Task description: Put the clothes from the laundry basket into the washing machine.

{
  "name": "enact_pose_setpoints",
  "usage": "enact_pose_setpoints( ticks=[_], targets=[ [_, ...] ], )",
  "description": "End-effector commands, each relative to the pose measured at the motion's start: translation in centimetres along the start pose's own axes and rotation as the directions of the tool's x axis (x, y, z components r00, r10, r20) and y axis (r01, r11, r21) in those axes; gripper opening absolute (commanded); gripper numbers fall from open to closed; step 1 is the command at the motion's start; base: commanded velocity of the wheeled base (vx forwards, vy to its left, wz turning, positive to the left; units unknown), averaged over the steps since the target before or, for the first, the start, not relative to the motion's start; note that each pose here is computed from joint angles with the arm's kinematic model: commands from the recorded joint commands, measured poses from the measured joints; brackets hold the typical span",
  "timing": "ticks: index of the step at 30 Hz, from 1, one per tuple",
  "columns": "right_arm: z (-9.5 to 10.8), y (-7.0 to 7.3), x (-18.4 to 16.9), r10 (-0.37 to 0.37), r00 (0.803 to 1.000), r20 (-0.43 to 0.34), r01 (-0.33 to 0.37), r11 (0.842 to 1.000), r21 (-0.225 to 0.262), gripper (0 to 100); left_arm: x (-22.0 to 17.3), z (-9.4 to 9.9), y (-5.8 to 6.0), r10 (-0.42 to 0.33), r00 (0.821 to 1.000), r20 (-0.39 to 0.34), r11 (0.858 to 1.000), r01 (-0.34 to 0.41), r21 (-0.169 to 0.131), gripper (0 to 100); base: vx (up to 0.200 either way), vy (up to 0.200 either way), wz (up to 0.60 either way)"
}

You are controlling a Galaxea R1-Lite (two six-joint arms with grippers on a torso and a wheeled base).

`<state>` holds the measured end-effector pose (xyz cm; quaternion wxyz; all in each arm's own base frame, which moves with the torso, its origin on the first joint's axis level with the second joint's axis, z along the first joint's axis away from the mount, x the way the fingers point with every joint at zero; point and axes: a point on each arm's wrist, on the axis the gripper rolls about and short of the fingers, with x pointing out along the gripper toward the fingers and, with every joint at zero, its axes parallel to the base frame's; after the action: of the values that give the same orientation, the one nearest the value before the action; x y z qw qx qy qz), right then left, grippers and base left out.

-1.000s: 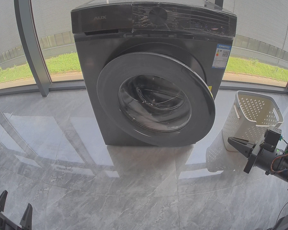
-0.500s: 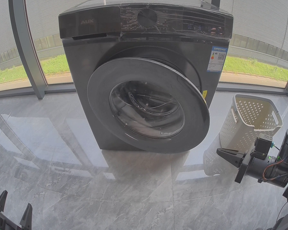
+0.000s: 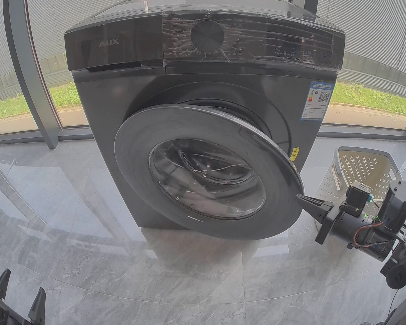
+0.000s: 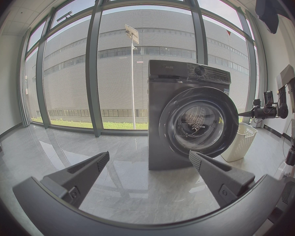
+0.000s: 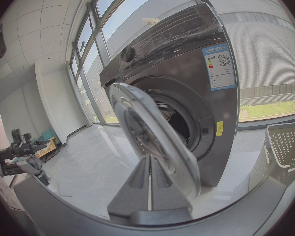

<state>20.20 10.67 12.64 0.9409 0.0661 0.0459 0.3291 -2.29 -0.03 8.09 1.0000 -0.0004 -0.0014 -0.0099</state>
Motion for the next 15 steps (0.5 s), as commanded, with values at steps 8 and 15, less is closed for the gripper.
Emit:
enact_pose_setpoints(
  ticks=[8, 15],
  targets=[
    [1.0, -1.9, 2.1, -0.128, 0.985, 0.118, 0.131, 0.991, -0.017, 0, 0.0, -0.5, 0.0, 0.0, 1.0, -0.003, 1.0, 0.0, 0.004, 100, 0.0, 0.0, 0.0],
    [1.7, -4.3, 1.8, -0.22, 0.964, 0.152, 0.225, 0.974, -0.018, 0, 0.0, -0.5, 0.0, 0.0, 1.0, 0.0, 1.0, 0.0, 0.002, 100, 0.0, 0.0, 0.0]
  ],
)
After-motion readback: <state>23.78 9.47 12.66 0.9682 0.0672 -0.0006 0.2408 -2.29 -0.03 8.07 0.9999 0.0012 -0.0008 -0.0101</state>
